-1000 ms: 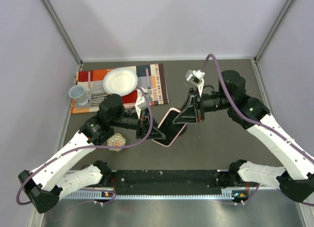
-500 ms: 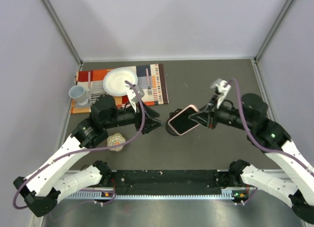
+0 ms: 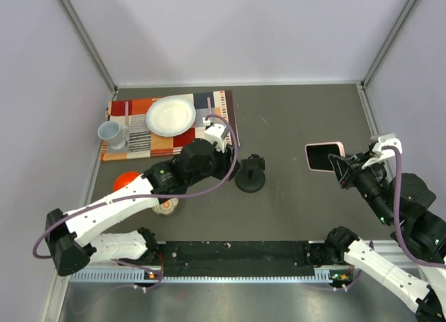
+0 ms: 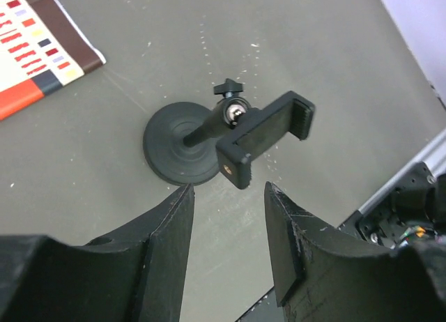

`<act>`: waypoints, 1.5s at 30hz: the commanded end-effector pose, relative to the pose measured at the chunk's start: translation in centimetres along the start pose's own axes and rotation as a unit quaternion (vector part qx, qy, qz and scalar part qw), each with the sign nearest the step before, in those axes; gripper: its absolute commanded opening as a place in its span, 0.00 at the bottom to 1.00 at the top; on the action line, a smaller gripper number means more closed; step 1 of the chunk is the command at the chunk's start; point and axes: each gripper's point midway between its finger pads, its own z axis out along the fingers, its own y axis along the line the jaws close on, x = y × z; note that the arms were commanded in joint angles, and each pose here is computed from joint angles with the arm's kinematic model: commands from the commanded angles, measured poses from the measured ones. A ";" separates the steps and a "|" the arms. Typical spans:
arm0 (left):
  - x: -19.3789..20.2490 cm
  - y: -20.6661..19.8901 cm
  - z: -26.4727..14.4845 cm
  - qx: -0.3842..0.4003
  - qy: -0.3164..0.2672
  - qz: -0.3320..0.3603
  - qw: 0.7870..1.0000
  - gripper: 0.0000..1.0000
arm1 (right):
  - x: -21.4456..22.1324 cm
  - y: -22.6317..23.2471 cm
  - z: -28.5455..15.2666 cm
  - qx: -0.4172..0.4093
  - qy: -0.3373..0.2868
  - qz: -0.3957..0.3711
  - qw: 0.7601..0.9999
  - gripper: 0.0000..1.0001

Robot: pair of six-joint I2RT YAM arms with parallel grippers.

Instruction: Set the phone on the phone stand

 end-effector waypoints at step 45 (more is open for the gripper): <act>1.8 -3.4 2.9 0.061 0.055 0.151 0.985 0.00 | 2.8 10.0 -0.5 -0.293 0.077 -0.078 0.950 0.00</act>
